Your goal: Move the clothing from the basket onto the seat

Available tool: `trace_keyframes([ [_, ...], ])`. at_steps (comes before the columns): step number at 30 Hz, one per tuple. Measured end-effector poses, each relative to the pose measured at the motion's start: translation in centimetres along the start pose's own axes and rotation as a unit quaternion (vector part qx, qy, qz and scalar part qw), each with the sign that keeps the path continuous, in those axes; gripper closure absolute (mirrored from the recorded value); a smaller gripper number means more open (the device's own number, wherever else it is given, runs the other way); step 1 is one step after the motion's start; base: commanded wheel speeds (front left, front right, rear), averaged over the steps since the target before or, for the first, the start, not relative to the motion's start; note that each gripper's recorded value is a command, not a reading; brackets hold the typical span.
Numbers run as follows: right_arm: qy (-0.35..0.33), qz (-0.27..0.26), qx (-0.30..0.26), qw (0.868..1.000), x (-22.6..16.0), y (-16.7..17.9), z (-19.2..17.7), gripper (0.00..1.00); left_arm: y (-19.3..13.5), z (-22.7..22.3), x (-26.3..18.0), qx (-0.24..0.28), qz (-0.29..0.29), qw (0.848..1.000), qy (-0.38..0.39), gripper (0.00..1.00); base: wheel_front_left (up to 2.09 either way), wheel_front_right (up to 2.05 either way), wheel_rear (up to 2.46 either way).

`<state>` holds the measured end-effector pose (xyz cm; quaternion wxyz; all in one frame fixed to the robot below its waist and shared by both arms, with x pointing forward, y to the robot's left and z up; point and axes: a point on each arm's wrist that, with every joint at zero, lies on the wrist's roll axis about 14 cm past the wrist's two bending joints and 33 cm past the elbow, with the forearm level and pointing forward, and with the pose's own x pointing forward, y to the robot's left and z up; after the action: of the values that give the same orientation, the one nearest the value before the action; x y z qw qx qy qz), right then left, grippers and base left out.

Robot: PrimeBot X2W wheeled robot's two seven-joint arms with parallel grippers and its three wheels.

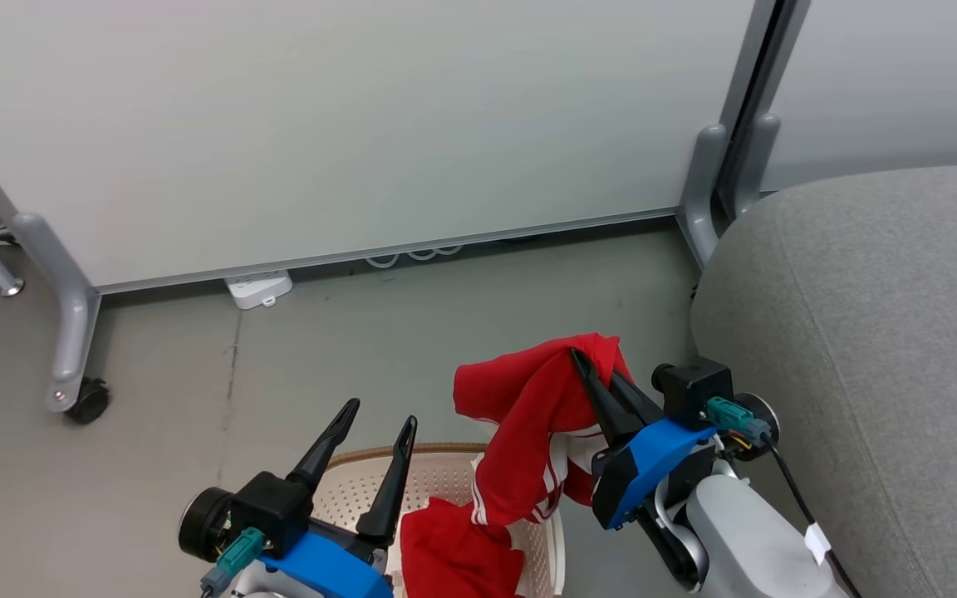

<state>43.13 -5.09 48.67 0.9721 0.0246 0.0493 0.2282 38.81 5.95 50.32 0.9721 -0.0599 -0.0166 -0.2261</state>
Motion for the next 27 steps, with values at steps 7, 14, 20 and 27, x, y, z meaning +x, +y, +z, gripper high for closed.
trace_keyframes([
  [7,-0.001,-0.024,0.001,1.000,-1.2,-1.5,0.0,1.00,-1.5,-0.3,1.0,-0.002,-0.025,1.000,0.002,0.00,0.00,0.00,0.00],
  [14,0.001,-0.074,0.005,0.997,-3.8,-4.5,-0.3,1.00,-5.3,-0.9,2.8,-0.010,-0.086,0.996,0.008,0.00,0.00,0.00,0.00],
  [20,0.002,-0.119,0.012,0.993,-6.3,-6.9,-0.6,1.00,-8.2,-1.4,4.2,-0.008,-0.138,0.990,0.014,0.00,0.00,0.00,0.00],
  [27,0.001,-0.171,0.019,0.985,-9.3,-9.5,-1.0,1.00,-11.5,-2.1,5.3,-0.013,-0.193,0.981,0.022,0.00,0.00,0.00,0.00],
])
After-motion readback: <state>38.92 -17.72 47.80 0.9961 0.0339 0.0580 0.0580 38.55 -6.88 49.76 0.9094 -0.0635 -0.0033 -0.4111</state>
